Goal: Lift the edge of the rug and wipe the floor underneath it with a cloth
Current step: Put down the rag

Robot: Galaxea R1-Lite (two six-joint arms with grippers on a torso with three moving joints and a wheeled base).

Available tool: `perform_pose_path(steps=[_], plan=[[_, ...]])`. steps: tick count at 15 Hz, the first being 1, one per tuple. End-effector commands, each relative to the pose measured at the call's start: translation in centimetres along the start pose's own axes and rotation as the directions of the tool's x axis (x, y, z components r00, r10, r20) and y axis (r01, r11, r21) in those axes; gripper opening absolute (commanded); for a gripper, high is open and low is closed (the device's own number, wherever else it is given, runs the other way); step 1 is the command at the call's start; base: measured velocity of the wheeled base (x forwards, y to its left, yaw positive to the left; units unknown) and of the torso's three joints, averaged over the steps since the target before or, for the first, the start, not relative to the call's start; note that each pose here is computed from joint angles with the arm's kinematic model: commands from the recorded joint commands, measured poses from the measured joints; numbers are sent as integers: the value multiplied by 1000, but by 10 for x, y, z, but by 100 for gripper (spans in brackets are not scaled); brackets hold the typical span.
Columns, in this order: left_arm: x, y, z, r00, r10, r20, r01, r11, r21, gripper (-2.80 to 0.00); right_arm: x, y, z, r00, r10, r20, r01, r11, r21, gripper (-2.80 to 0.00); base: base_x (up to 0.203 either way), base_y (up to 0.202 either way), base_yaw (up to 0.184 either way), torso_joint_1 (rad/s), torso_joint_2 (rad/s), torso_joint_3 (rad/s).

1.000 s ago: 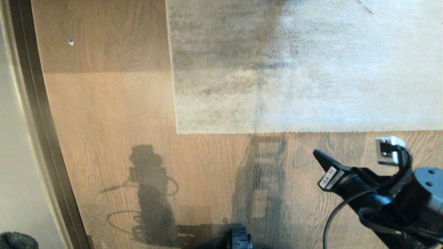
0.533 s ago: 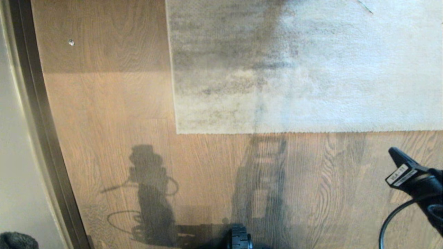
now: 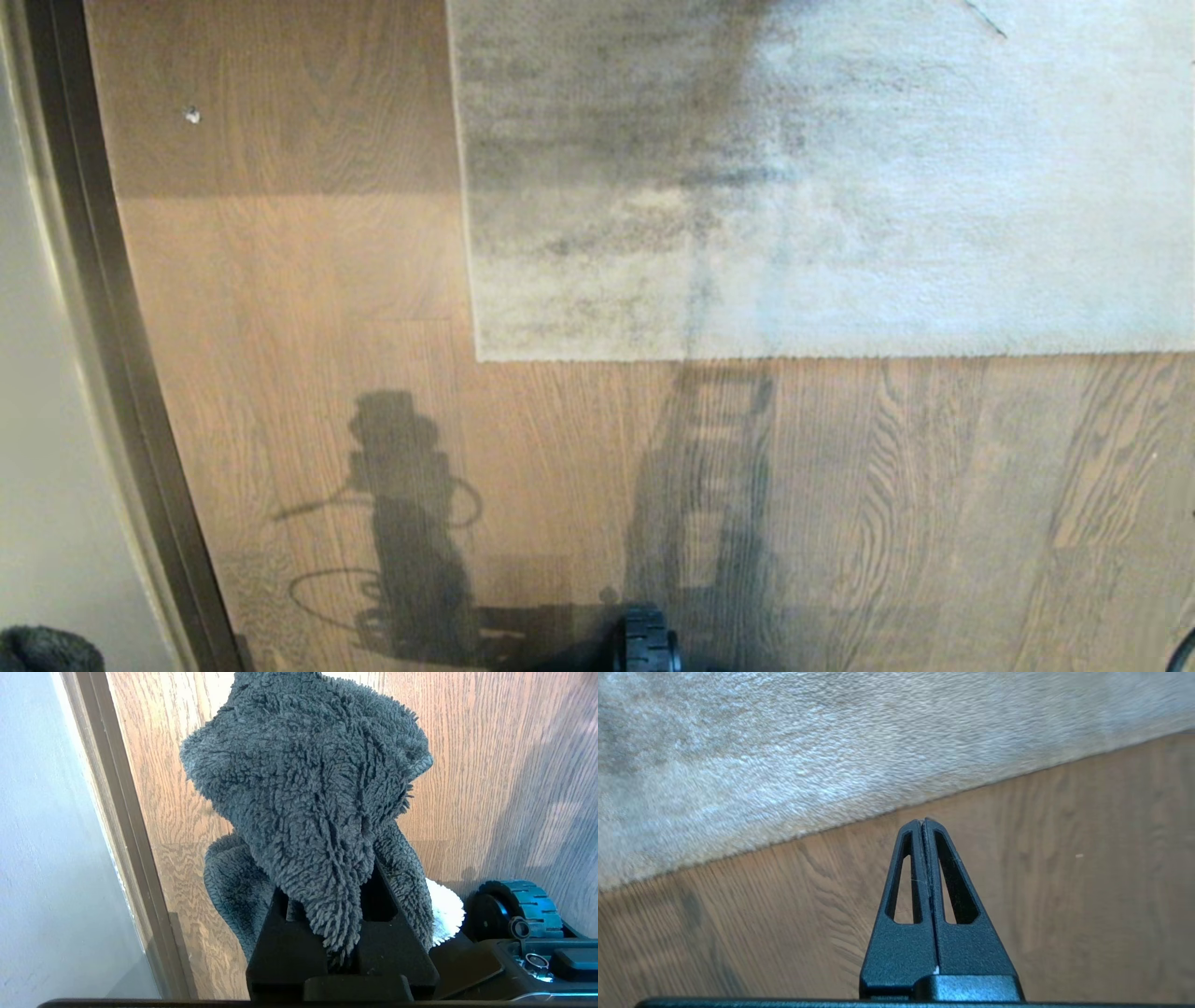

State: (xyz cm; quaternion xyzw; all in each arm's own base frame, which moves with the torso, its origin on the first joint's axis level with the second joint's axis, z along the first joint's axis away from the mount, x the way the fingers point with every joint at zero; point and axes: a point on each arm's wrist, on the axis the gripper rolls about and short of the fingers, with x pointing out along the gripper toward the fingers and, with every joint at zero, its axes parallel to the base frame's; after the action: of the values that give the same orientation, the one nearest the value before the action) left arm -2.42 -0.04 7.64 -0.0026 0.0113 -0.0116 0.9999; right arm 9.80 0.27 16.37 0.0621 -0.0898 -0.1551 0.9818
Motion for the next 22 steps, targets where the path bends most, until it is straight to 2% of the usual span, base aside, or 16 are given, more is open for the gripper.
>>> perform_pose_path(steps=[1, 5, 6, 7, 8, 9, 11, 12, 15, 17, 22], plan=[[0, 0, 0, 1000, 0, 0, 0, 1000, -1, -280, -34, -16, 12, 996, -4, 86, 2, 1000, 15, -280, 0, 0, 0, 0, 0, 0], [0, 0, 0, 1000, 0, 0, 0, 1000, -1, -280, -88, -42, 1, 996, 41, 76, -38, 999, -29, -280, 0, 0, 0, 0, 0, 0], [0, 0, 0, 1000, 2, 0, -2, 1000, -1, -280, -93, -45, -6, 997, 64, 38, -62, 997, -47, -280, 0, 0, 0, 0, 0, 0], [0, 0, 0, 1000, 0, 0, 0, 1000, -1, -280, -94, -45, -17, 991, 131, -37, -134, 988, -74, -280, 0, 0, 0, 0, 0, 0], [0, 0, 0, 1000, 0, 0, 0, 1000, -1, -280, -94, -43, -27, 968, 225, -114, -236, 968, -89, -280, 0, 0, 0, 0, 0, 0], [0, 0, 0, 1000, 0, 0, 0, 1000, -1, -280, -95, -42, -33, 944, 282, -170, -300, 950, -91, -280, 0, 0, 0, 0, 0, 0], [0, 0, 0, 1000, 0, 1, 0, 1000, -1, -280, -98, -43, -47, 891, 339, -302, -380, 921, -90, -280, 0, 0, 0, 0, 0, 0], [0, 0, 0, 1000, 0, 0, 0, 1000, -1, -280, -100, -44, -51, 874, 342, -345, -392, 916, -85, -280, 0, 0, 0, 0, 0, 0], [0, 0, 0, 1000, 1, 0, -1, 1000, -1, -280, -101, -44, -55, 840, 376, -391, -413, 911, -12, -280, 0, 0, 0, 0, 0, 0], [0, 0, 0, 1000, 0, 0, 0, 1000, -1, -280, -104, -46, -63, 808, 359, -468, -409, 913, -5, -280, 0, 0, 0, 0, 0, 0], [0, 0, 0, 1000, 0, 0, 0, 1000, -1, -280, -104, -46, -63, 807, 361, -467, -418, 908, -21, -280, 0, 0, 0, 0, 0, 0]])
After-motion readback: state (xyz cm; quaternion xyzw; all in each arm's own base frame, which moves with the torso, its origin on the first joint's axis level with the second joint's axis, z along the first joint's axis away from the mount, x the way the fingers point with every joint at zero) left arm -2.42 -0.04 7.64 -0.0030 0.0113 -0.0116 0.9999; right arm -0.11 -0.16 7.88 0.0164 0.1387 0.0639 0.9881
